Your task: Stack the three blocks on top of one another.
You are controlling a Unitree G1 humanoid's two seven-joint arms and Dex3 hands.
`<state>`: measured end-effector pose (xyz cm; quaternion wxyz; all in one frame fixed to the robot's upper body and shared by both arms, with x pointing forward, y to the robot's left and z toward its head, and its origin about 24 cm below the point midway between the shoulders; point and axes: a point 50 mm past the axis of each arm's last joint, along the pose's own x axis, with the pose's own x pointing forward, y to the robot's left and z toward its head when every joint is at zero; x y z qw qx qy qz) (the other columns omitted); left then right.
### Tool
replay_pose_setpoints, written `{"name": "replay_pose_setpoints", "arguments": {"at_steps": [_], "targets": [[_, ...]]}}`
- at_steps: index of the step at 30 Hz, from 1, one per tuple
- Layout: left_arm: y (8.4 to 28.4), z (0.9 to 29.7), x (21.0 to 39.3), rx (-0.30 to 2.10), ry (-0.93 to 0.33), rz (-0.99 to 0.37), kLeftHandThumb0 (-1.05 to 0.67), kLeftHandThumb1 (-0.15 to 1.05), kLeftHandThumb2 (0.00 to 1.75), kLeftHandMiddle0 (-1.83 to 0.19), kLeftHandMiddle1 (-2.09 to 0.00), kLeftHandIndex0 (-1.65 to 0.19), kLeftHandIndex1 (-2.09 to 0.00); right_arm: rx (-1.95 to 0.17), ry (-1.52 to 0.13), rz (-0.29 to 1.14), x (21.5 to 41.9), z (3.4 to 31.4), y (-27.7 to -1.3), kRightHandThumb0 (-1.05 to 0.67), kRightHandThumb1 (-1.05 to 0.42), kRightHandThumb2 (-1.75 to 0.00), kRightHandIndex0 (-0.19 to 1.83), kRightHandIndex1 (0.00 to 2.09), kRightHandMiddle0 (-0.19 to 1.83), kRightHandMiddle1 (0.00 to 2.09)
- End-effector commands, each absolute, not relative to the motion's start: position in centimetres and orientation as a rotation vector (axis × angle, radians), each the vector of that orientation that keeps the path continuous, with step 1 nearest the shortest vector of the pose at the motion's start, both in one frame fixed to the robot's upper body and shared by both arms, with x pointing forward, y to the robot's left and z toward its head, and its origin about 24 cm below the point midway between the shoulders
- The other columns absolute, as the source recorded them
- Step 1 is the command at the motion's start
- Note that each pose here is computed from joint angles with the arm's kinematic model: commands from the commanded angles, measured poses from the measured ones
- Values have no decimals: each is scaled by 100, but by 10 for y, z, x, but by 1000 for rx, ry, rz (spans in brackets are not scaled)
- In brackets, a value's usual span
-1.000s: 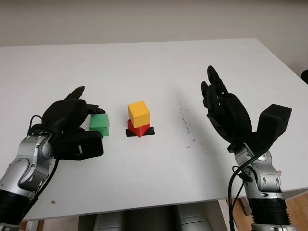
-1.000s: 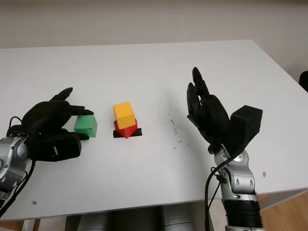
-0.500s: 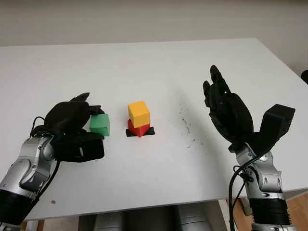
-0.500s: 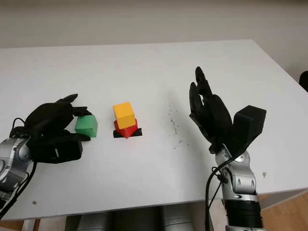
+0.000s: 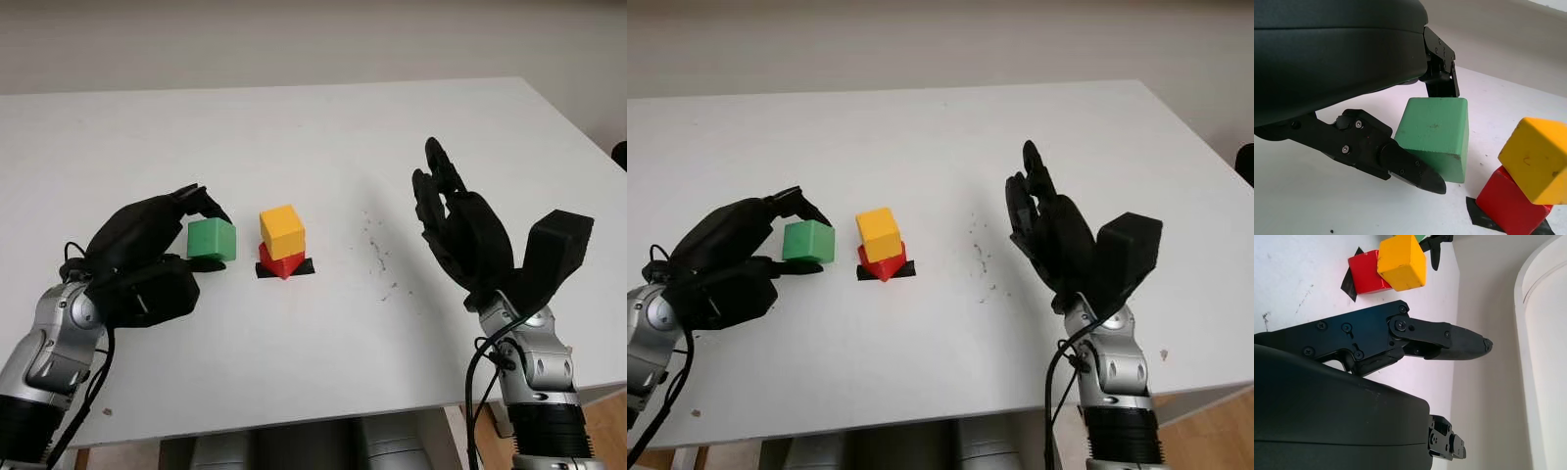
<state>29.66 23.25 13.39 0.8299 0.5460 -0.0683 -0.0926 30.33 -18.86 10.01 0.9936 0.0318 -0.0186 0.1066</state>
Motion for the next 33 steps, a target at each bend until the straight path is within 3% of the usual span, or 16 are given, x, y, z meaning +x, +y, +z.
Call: {"name": "replay_pose_setpoints", "arguments": {"at_steps": [1,8,14,22,28,33], "targets": [[235,148,295,1166,-189,-182,-32,101,5,-17,-5,-33,-148,73,-53,214,303,106,-186,-61,-105,-44,-19,0,-17,4],[243,176,298,1116,-201,-179,-33,99,5,-17,-5,-34,-144,75,-54,214,302,105,-184,-58,-105,-42,-19,0,-18,4],[242,214,308,1204,-211,-261,-31,98,5,-17,-5,-36,-141,80,-57,211,302,105,-183,-58,-105,-39,-19,0,-17,5],[222,259,327,1302,-235,-409,-31,94,5,-20,-6,-41,-139,81,-61,222,302,105,-178,-55,-105,-42,-19,0,-18,5],[206,276,340,1314,-195,-490,-37,93,5,-24,-6,-47,-133,81,-58,228,302,105,-176,-61,-105,-44,-19,0,-19,4],[190,282,347,1322,-202,-565,-39,95,6,-24,-5,-43,-145,81,-88,250,304,105,-175,-67,-105,-55,-19,0,-19,0]]}}
